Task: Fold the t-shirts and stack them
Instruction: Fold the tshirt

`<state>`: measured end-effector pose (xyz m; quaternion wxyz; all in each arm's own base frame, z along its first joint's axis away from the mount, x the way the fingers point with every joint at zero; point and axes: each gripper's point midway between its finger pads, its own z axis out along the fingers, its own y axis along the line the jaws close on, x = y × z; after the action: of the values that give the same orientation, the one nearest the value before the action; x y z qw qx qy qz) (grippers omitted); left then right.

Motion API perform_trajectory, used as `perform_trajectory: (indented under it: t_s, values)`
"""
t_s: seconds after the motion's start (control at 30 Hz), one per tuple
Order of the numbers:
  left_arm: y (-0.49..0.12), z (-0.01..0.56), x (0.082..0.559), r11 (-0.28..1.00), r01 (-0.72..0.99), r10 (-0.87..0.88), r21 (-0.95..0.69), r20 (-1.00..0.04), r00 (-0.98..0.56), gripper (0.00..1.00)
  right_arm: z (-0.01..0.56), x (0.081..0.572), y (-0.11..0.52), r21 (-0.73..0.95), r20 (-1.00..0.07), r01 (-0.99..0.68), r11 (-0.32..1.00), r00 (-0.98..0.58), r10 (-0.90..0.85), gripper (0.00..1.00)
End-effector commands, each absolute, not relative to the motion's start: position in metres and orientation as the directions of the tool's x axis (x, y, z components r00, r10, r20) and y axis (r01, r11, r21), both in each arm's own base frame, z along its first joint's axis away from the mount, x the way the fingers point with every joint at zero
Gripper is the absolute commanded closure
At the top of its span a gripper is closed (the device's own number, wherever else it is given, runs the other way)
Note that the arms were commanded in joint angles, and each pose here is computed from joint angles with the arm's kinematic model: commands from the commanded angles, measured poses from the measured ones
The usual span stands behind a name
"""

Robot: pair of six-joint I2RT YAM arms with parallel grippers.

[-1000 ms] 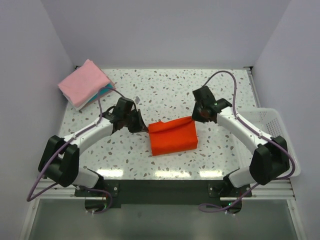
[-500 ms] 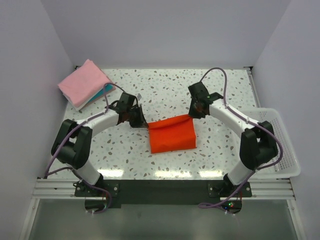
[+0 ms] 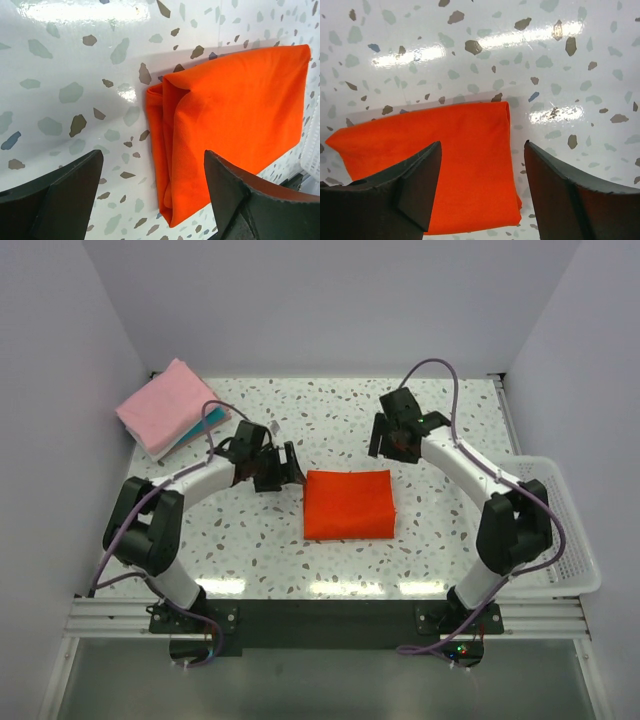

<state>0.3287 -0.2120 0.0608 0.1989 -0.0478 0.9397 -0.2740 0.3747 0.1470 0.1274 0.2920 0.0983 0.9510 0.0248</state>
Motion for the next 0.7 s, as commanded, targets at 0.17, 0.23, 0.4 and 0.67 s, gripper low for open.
perform_trajectory:
  t_s: [0.17,0.23,0.4,0.67]
  values:
    - [-0.231,0.090,0.320,0.726,0.138,-0.225,-0.674,-0.422,-0.878,0.13,0.168,0.346,0.176,0.215,-0.597,-0.059,0.975,-0.798,0.083,0.29]
    - [-0.236,0.093,0.317,0.698,0.161,-0.233,-0.698,-0.433,-0.870,0.13,0.150,0.331,0.187,0.234,-0.549,-0.107,0.966,-0.835,0.041,0.29]
    - [-0.240,0.080,0.306,0.691,0.139,-0.235,-0.709,-0.402,-0.885,0.12,0.110,0.300,0.210,0.260,-0.458,-0.184,0.948,-0.888,-0.046,0.30]
    - [-0.253,0.063,0.294,0.654,0.095,-0.274,-0.751,-0.352,-0.895,0.11,0.054,0.277,0.219,0.269,-0.328,-0.211,0.940,-0.938,-0.116,0.30]
